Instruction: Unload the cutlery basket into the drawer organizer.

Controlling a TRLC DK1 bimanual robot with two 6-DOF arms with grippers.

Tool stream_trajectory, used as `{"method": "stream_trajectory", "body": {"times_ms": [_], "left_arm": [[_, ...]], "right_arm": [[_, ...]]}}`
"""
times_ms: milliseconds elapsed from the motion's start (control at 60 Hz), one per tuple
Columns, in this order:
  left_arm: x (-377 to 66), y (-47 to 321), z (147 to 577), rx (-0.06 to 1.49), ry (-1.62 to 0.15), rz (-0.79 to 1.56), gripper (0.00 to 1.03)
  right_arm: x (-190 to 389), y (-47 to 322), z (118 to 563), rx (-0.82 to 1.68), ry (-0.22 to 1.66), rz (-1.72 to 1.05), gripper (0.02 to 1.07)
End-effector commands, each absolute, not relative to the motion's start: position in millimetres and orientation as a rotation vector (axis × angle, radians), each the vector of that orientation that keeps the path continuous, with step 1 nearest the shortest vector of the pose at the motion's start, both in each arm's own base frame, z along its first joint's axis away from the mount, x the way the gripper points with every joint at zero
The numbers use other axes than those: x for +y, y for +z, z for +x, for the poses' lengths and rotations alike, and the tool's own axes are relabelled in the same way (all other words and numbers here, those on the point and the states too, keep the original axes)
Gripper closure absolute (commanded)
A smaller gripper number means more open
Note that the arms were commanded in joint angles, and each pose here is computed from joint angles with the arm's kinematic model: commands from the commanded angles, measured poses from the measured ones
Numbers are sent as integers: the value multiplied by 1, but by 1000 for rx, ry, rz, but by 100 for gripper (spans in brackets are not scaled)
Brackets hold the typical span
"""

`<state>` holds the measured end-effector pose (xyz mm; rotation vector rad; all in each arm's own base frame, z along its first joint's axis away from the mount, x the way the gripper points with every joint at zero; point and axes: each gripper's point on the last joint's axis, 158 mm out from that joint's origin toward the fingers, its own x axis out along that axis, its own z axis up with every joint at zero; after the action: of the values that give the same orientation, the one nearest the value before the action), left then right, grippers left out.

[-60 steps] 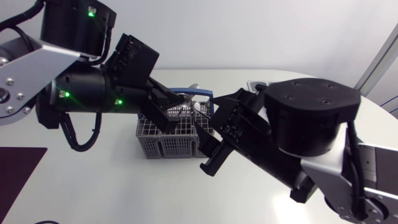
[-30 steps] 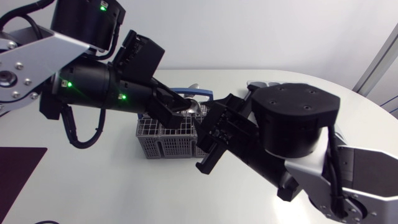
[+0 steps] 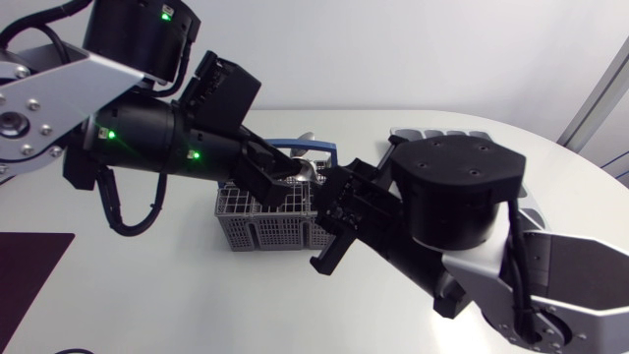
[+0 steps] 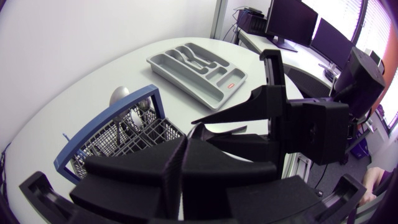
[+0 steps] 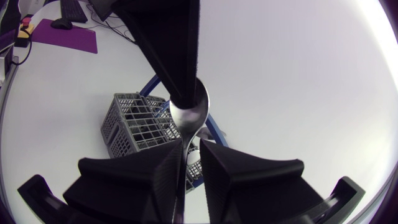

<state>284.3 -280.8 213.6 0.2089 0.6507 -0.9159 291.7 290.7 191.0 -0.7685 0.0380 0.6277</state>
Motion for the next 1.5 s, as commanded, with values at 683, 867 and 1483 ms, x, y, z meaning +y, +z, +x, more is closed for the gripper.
{"method": "stream_trajectory", "body": {"times_ms": [683,867,1483], "left_arm": [[-278,203,288,678,-899,210,83],[-278,216,291,647,-894,200,44],[-240,276,318,486,-769,190,5]], "right_arm": [[289,174,286,75,642,-841,101],[286,173,281,79,652,-846,101],[194,139,267,222,745,-800,101]]}}
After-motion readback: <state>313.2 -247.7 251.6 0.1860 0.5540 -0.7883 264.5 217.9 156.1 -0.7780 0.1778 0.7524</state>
